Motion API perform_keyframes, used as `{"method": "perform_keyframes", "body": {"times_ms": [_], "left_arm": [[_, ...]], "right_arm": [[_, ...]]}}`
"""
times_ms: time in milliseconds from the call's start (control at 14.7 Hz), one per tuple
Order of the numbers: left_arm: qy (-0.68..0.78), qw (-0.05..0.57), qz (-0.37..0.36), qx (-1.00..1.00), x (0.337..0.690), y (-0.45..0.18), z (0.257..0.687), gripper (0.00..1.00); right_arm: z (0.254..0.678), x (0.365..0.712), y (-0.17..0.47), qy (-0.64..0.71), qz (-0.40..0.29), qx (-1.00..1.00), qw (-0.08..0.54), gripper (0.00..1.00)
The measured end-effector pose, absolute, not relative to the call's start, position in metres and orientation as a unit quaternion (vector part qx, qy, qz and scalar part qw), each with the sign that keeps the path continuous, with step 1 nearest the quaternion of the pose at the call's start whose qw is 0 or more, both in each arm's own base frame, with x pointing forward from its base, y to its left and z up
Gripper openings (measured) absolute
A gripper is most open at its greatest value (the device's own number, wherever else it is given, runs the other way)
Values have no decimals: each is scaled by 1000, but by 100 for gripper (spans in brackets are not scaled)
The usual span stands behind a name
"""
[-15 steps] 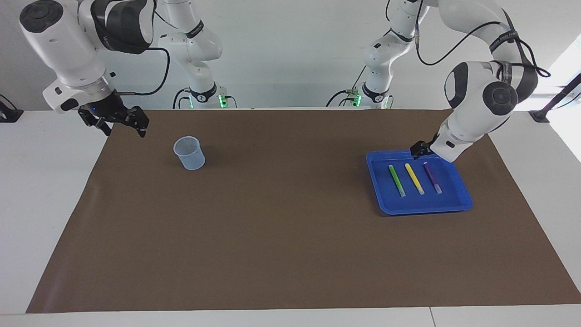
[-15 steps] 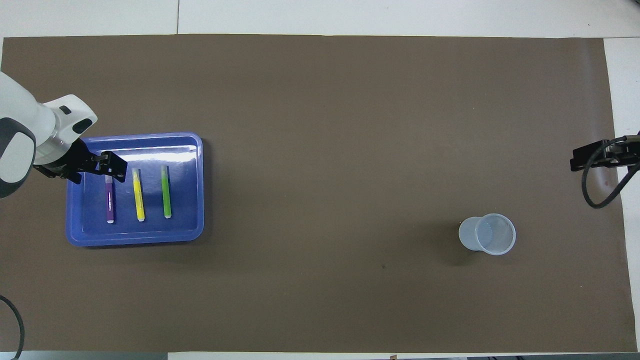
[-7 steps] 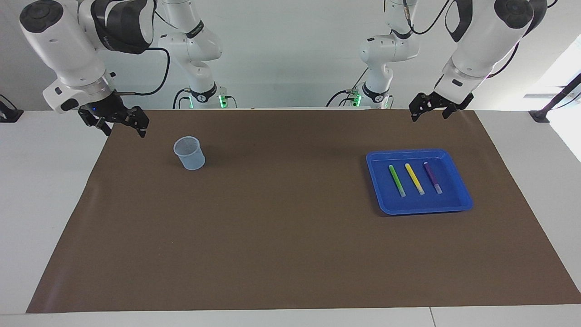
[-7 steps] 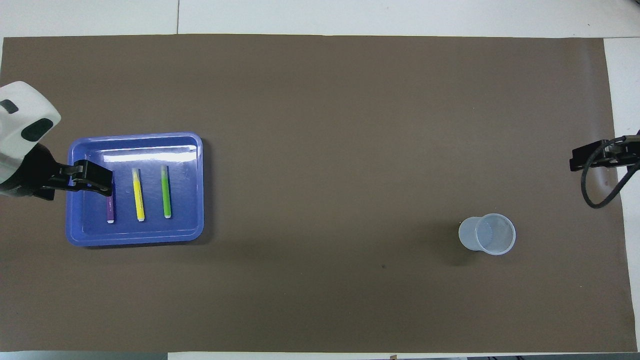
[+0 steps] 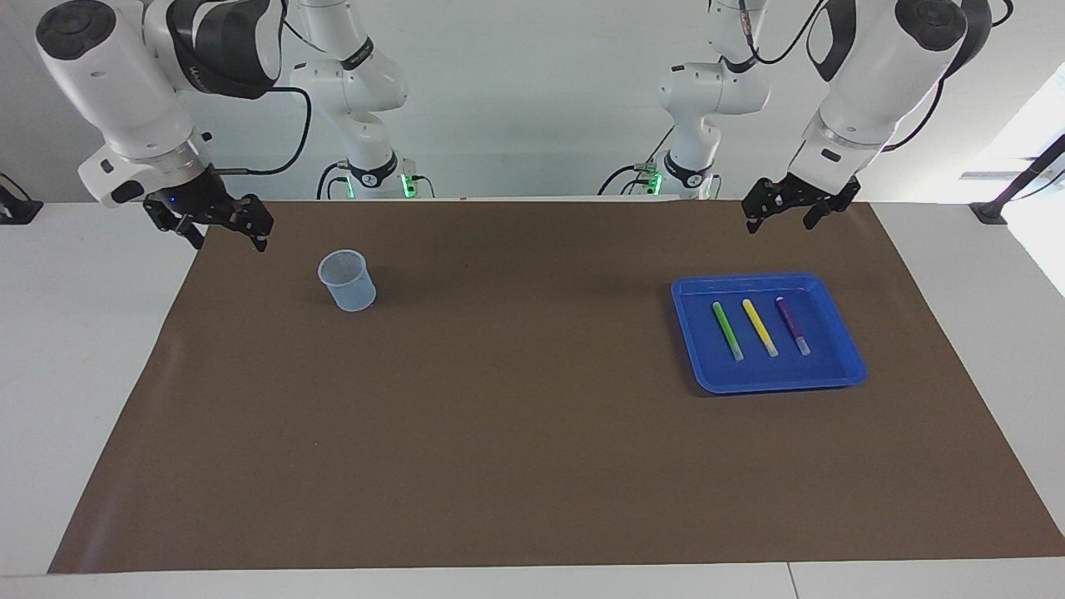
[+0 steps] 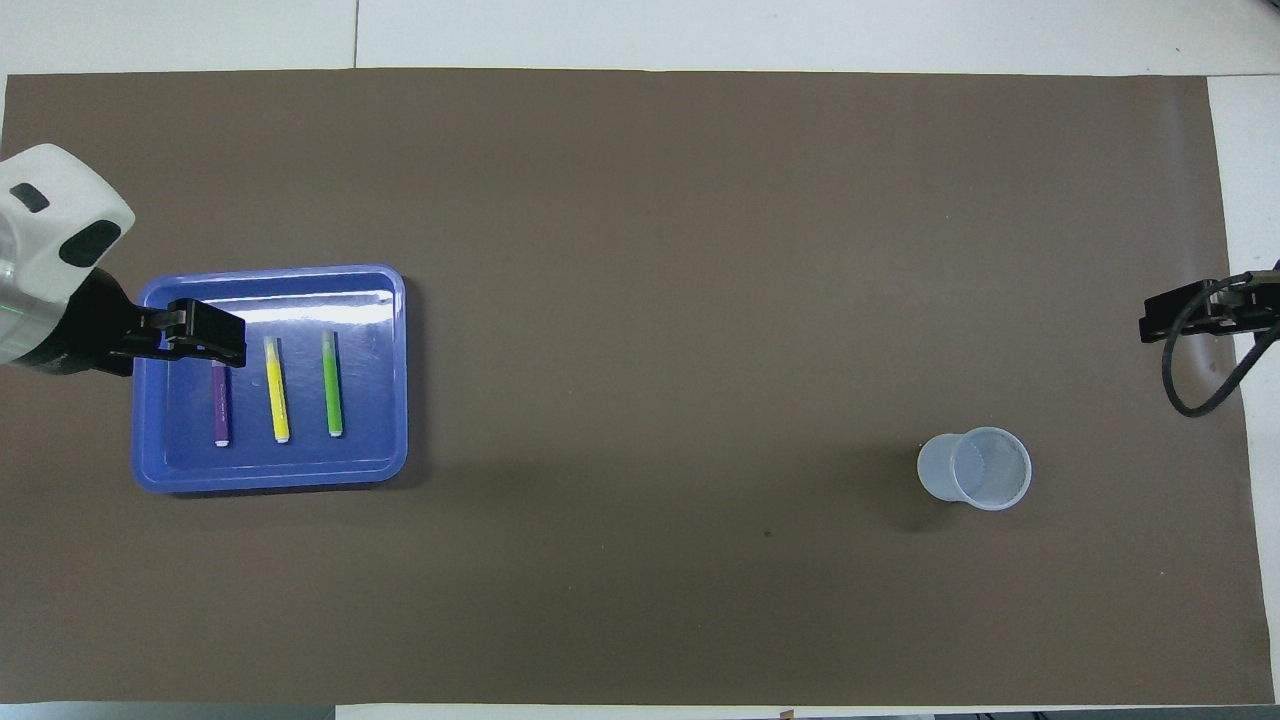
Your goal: Right arm passes pens to left for tray arrangement
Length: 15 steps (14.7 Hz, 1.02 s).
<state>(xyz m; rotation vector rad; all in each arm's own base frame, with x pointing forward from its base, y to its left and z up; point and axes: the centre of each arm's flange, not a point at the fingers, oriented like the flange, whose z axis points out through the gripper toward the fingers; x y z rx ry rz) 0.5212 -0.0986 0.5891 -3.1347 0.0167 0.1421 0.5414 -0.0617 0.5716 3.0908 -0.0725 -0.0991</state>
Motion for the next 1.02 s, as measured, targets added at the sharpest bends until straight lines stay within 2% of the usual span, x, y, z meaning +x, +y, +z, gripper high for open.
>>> {"method": "perform_keyframes", "body": {"times_ms": [750,1023], "left_arm": [[-3,-3,21,-1000,527,-94,597,100],[-39,-4,16,-999,533,-56,599,100]], "right_arm": [[572,541,-62,-23,-32,999,24,100],[572,541,-62,-23,-32,999,24,100]]}}
